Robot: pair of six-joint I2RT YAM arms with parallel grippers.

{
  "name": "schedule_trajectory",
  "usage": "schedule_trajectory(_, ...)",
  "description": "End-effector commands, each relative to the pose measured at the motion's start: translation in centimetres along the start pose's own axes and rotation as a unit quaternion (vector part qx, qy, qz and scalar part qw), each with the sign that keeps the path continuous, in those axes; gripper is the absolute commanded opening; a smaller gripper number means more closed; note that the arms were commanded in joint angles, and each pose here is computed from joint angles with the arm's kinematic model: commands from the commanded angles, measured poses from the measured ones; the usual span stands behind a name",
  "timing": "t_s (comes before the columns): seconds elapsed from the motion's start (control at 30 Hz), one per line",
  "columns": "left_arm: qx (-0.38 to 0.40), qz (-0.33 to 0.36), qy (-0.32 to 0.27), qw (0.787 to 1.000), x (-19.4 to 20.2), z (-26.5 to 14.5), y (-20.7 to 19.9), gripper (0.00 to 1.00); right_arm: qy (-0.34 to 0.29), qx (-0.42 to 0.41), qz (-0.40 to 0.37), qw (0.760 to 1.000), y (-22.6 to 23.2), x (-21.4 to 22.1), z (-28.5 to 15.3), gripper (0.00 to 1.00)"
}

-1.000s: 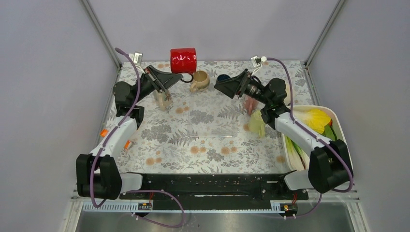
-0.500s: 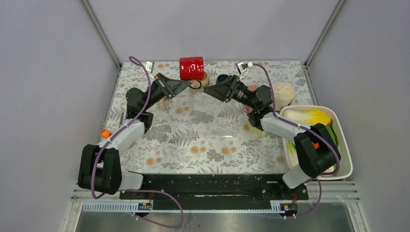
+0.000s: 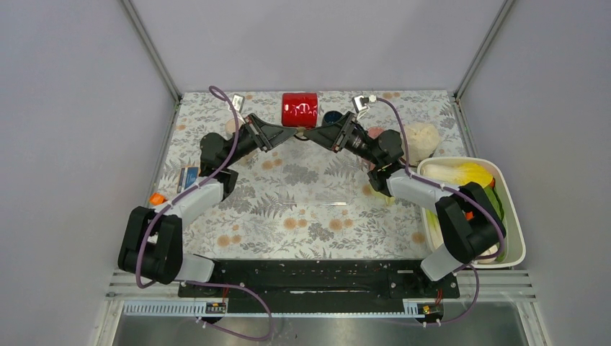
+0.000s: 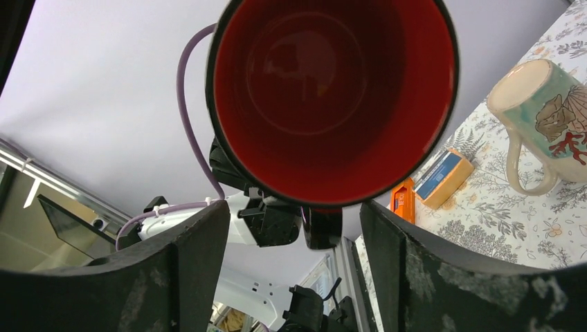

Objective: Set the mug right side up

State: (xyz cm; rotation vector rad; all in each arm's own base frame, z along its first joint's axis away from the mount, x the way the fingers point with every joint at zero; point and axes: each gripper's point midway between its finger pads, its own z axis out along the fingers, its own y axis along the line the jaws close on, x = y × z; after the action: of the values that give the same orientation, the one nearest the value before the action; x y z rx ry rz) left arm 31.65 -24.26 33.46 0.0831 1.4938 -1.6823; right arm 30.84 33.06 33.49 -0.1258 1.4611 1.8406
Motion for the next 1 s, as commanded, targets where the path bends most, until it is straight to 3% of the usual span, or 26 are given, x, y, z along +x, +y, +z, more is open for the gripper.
schedule_trajectory(0.0, 0.06, 0.069, -0.026, 0.995, -1.4, 1.0, -3.4, 0.0, -0.012, -0.009, 0.004, 1.0, 0.5, 0.0, 0.3, 0.76)
schedule_trajectory(0.53, 0.071, 0.066, -0.002, 0.995, 0.4, 1.7, -3.3, 0.0, -0.027, 0.006, 0.028, 0.999, -0.1, -0.3, 0.1, 0.4)
schedule_trajectory(0.77, 0.073, 0.071, 0.004, 0.995, 0.9, 1.5, -3.4, 0.0, -0.045, -0.001, 0.03, 0.999, 0.7, -1.6, -0.2, 0.19)
schedule_trajectory(0.9, 0.075, 0.076, 0.011, 0.994, 1.4, 1.5, -3.4, 0.0, -0.058, -0.01, 0.019, 0.998, 1.7, -3.1, -0.5, 0.02)
schedule_trajectory(0.97, 0.077, 0.077, 0.016, 0.994, 1.6, 1.6, -3.5, 0.0, -0.061, -0.011, 0.009, 0.998, 2.0, -3.7, -0.8, 0.0)
